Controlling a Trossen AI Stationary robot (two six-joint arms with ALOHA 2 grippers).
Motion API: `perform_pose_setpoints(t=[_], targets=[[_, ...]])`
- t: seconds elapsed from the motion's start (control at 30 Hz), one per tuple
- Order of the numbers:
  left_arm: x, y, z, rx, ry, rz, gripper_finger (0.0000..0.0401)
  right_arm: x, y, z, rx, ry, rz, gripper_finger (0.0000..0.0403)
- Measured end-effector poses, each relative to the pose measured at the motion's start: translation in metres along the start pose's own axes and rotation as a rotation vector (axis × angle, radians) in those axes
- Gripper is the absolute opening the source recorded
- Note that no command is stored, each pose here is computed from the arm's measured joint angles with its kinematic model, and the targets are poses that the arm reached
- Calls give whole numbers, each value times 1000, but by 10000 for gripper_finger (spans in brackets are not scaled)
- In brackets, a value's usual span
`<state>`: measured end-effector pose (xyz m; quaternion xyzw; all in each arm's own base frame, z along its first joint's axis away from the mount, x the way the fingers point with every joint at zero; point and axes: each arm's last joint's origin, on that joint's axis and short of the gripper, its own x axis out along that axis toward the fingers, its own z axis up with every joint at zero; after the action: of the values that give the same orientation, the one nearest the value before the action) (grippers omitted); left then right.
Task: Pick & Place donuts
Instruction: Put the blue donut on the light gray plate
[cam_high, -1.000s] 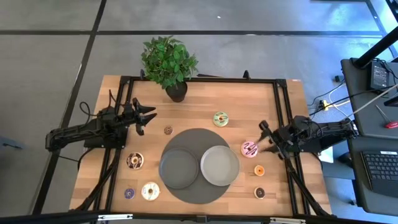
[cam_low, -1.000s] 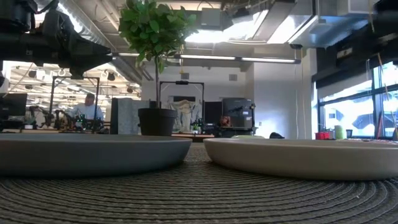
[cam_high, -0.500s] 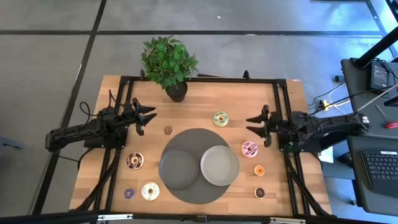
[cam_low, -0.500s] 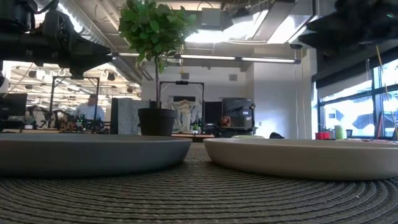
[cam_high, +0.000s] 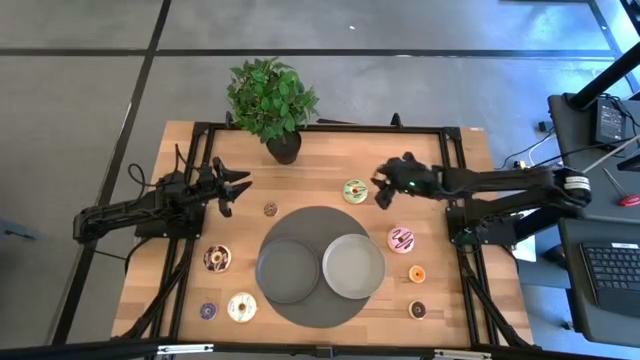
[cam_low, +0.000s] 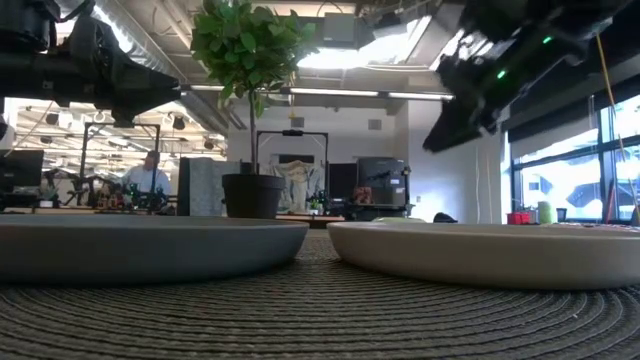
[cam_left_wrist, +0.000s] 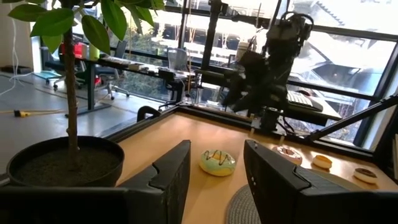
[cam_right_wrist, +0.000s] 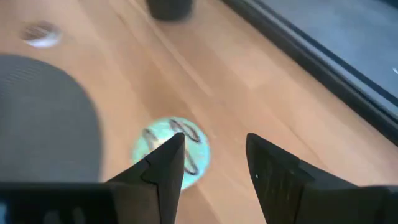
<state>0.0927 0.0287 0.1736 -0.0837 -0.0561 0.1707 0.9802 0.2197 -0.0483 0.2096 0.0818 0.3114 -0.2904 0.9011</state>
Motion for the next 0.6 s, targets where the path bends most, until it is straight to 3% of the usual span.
perform_pose_setpoints(t=[0.23,0.43,0.6], targets=[[0,3,0,1,-15,96,145,38,-1,-8,72,119,-70,173],[0,4,0,2,-12,118,144,64,9,-15,91,147,6,173],[0,3,0,2,-12,116,144,78,9,-24,91,179,-16,173]])
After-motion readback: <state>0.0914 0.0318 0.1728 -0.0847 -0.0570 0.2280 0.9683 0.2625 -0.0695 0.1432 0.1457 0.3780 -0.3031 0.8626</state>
